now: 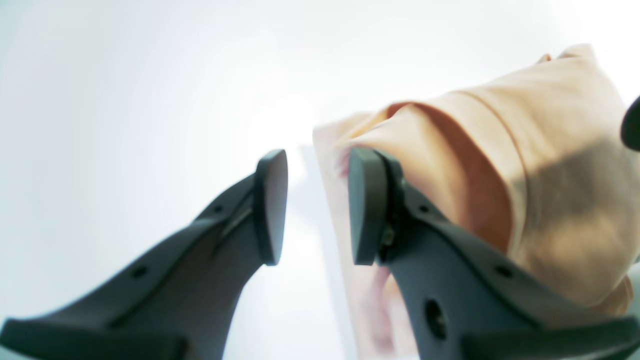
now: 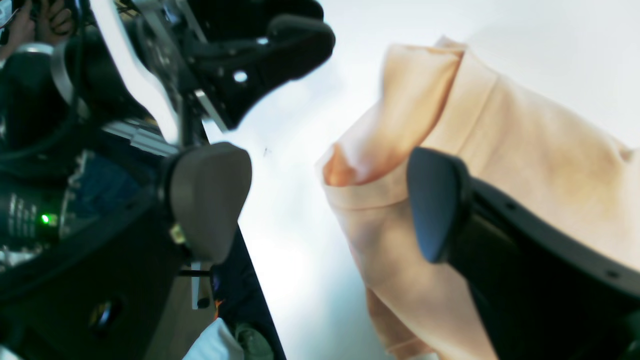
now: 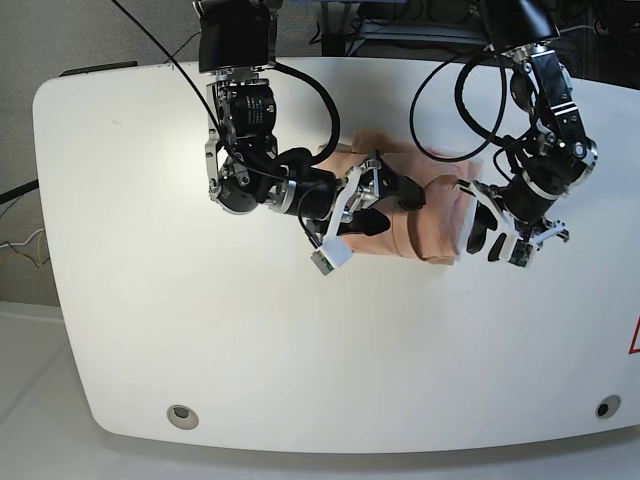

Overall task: Fold the T-shirt properly
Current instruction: 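Open the left gripper and lift it off the bundle, then grip the bundle's edges with both grippers and pull it flat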

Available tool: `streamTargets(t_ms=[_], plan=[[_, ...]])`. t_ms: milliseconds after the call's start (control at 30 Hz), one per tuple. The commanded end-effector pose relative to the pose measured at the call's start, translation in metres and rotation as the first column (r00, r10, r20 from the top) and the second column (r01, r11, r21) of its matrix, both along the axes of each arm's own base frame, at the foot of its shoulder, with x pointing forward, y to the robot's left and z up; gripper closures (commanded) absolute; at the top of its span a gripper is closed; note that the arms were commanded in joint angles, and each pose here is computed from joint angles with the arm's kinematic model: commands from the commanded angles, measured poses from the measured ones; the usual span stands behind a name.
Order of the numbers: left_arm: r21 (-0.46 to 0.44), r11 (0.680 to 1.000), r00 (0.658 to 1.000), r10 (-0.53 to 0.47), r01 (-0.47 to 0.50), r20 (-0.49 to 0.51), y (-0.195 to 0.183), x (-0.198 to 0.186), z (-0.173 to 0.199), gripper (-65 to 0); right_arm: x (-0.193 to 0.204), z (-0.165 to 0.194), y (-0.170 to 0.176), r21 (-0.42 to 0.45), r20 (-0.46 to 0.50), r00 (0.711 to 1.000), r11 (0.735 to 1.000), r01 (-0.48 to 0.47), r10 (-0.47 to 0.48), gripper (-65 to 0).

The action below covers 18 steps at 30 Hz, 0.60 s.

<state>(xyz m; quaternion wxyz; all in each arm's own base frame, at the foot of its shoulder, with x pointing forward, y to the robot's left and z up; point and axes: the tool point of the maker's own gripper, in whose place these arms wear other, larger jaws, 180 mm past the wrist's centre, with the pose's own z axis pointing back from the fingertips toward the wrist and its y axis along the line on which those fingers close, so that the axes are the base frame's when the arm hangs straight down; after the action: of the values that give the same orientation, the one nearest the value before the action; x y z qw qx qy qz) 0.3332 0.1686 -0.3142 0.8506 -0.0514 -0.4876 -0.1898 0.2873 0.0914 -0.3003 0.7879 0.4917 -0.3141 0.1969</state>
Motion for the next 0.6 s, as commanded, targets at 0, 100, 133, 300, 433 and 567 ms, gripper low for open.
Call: streamTargets(t_ms=[0,100,133,300,433,567], plan=[[-0.004,1.000,0.997,-0.011,0.011,0.072,-0.001,0.010,0.021,-19.5,0.009,0.020,0.003,0.048,0.048,0.999,0.999,0.011,-0.013,-50.6],[-0.006,1.000,0.997,-0.011,0.011,0.071,-0.001,0.009,0.021,-19.6,0.010,0.020,0.003,0.048,0.051,0.999,0.999,0.010,-0.013,-50.6],[-0.008,1.000,0.998,-0.010,0.011,0.069,-0.002,0.009,0.020,-19.6,0.013,0.023,0.003,0.048,0.060,0.998,0.999,0.010,-0.013,-50.6],[-0.011,1.000,0.998,-0.025,0.026,0.061,-0.008,0.007,0.017,-19.5,0.021,0.026,-0.001,0.017,0.089,0.996,1.000,0.014,-0.015,-50.5],[-0.024,0.997,0.997,-0.072,0.072,0.037,-0.028,0.001,0.009,-19.3,0.032,0.022,-0.011,-0.059,0.122,0.992,0.998,0.028,-0.020,-49.0],[-0.060,0.993,0.995,-0.102,0.103,0.008,-0.049,-0.009,-0.002,-19.3,0.042,0.016,-0.021,-0.149,0.153,0.988,0.988,0.051,-0.028,-39.6]])
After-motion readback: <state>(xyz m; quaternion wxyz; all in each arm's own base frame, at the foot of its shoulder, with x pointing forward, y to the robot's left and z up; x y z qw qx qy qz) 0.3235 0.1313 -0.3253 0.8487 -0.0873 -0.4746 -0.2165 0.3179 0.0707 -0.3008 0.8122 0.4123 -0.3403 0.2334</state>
